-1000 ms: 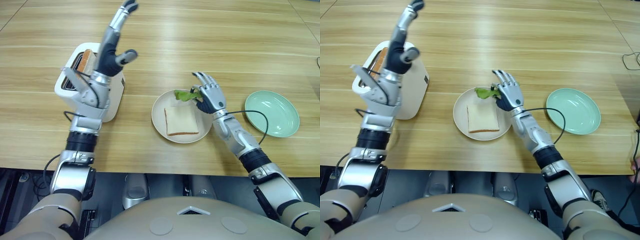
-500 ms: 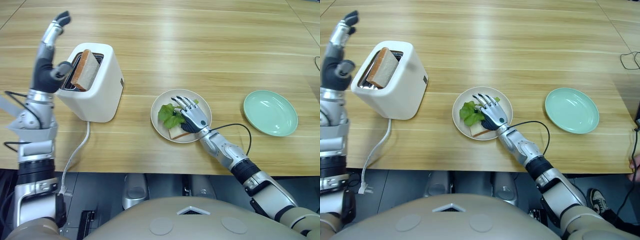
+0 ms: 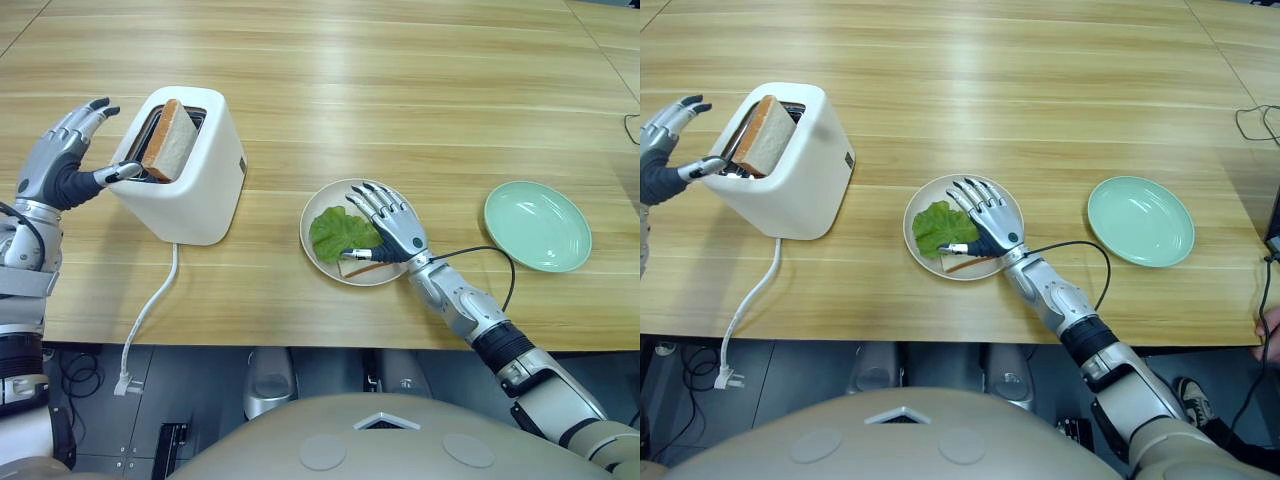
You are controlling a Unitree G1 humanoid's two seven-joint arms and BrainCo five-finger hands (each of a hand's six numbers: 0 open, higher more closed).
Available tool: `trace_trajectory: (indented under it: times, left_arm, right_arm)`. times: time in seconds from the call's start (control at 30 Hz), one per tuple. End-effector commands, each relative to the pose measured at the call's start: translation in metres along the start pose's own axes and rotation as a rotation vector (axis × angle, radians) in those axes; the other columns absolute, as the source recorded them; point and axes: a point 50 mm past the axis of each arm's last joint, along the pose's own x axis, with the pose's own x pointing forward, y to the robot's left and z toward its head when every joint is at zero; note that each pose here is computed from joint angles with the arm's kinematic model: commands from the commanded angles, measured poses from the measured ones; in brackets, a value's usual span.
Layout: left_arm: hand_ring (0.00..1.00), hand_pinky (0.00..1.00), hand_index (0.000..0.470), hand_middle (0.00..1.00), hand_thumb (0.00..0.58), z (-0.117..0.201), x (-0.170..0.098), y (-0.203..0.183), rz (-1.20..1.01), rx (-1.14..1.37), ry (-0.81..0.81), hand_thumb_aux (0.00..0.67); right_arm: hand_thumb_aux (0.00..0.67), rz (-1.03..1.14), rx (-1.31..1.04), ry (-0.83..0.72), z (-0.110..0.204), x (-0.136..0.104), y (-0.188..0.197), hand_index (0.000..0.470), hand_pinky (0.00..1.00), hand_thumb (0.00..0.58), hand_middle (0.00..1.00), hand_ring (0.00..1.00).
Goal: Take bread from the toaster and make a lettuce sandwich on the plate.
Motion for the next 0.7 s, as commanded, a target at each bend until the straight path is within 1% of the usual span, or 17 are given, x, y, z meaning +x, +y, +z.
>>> trace_trajectory:
  times: [0.03, 0.07, 0.1, 0.13, 0.17, 0.2, 0.23, 0.27, 0.33, 0.37, 0.53, 0.7]
  left_arm:
    - [0.00, 0.00, 0.049, 0.00, 0.116, 0.000, 0.005, -0.008, -0.029, 0.042, 0.018, 0.071]
    - [0.00, 0.00, 0.049, 0.00, 0.116, 0.002, 0.006, -0.009, -0.033, 0.039, 0.012, 0.071]
    - [0.00, 0.00, 0.132, 0.00, 0.285, 0.003, 0.007, -0.010, -0.037, 0.037, 0.006, 0.192]
    - [0.00, 0.00, 0.213, 0.00, 0.413, 0.004, 0.008, -0.010, -0.039, 0.040, 0.003, 0.310]
    - [0.00, 0.00, 0.213, 0.00, 0.413, 0.004, 0.009, -0.010, -0.040, 0.045, 0.003, 0.310]
    - [0.00, 0.00, 0.276, 0.00, 0.487, 0.004, 0.009, -0.010, -0.041, 0.049, 0.005, 0.402]
    - [0.00, 0.00, 0.317, 0.00, 0.524, 0.004, 0.011, -0.011, -0.045, 0.052, 0.007, 0.462]
    - [0.00, 0.00, 0.370, 0.00, 0.558, 0.004, 0.012, -0.012, -0.049, 0.054, 0.009, 0.539]
    - [0.00, 0.00, 0.451, 0.00, 0.580, 0.006, 0.015, -0.017, -0.069, 0.051, 0.003, 0.657]
    - [0.00, 0.00, 0.460, 0.00, 0.580, 0.007, 0.016, -0.019, -0.077, 0.048, -0.002, 0.670]
    - [0.00, 0.00, 0.460, 0.00, 0.580, 0.013, 0.019, -0.021, -0.088, 0.036, -0.029, 0.670]
    - [0.00, 0.00, 0.460, 0.00, 0.580, 0.019, 0.020, -0.022, -0.077, -0.030, -0.063, 0.670]
  right_arm:
    - [0.000, -0.029, 0.007, -0.025, 0.003, -0.002, -0.005, 0.000, 0.00, 0.000, 0.00, 0.00]
    - [0.000, -0.041, 0.012, -0.039, 0.005, -0.002, -0.006, 0.000, 0.00, 0.000, 0.00, 0.00]
    - [0.000, -0.052, 0.017, -0.051, 0.007, -0.002, -0.008, 0.000, 0.00, 0.000, 0.00, 0.00]
    - [0.000, -0.064, 0.021, -0.063, 0.009, -0.002, -0.009, 0.000, 0.00, 0.000, 0.00, 0.00]
    - [0.000, -0.074, 0.024, -0.075, 0.012, -0.002, -0.010, 0.000, 0.00, 0.000, 0.00, 0.00]
    - [0.000, -0.079, 0.025, -0.082, 0.013, -0.002, -0.010, 0.000, 0.00, 0.000, 0.00, 0.00]
    - [0.000, -0.088, 0.028, -0.094, 0.015, -0.001, -0.011, 0.000, 0.00, 0.000, 0.00, 0.00]
    - [0.000, -0.093, 0.031, -0.100, 0.017, 0.000, -0.011, 0.000, 0.00, 0.000, 0.00, 0.00]
    - [0.000, -0.104, 0.038, -0.114, 0.021, 0.001, -0.011, 0.000, 0.00, 0.000, 0.00, 0.00]
    - [0.000, -0.106, 0.040, -0.116, 0.022, 0.001, -0.010, 0.000, 0.00, 0.000, 0.00, 0.00]
    - [0.000, -0.116, 0.043, -0.120, 0.024, 0.001, -0.011, 0.000, 0.00, 0.000, 0.00, 0.00]
    - [0.000, -0.120, 0.036, -0.110, 0.021, 0.001, -0.011, 0.000, 0.00, 0.000, 0.00, 0.00]
